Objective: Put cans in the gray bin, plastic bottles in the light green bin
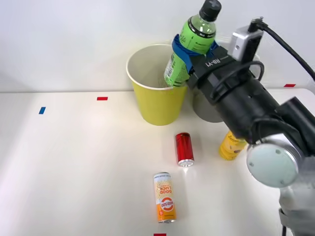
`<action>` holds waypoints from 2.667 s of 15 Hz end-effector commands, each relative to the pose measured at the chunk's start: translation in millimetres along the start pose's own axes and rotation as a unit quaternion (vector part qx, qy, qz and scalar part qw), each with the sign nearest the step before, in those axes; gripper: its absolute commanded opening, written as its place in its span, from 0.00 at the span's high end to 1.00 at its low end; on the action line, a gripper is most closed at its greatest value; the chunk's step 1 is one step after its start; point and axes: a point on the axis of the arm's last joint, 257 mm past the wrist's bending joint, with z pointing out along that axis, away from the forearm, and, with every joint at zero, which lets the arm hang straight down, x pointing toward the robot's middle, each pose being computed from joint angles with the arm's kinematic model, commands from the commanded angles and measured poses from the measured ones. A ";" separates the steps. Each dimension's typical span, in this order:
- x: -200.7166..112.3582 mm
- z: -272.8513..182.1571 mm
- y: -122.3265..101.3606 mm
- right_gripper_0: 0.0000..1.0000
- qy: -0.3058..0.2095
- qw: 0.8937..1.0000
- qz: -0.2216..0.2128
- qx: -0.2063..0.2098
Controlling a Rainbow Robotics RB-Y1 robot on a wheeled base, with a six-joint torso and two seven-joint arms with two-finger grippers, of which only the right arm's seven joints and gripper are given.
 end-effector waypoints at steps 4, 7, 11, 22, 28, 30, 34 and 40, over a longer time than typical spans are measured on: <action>14.9 59.0 -11.3 1.00 0.011 1.000 -0.011 -0.006; 29.6 87.9 -7.0 1.00 0.026 1.000 -0.006 -0.013; 43.8 114.2 -7.7 1.00 0.033 0.999 0.003 -0.007; 48.6 114.3 -2.5 0.00 0.038 0.999 -0.033 -0.010; 53.5 84.8 -11.1 0.00 0.026 0.999 -0.029 0.013; 46.0 64.0 -9.3 0.00 0.016 0.999 -0.022 0.020; 39.4 8.2 -17.4 0.00 0.008 0.998 -0.013 0.054; 12.2 -70.2 -21.1 0.00 0.000 0.994 -0.018 0.103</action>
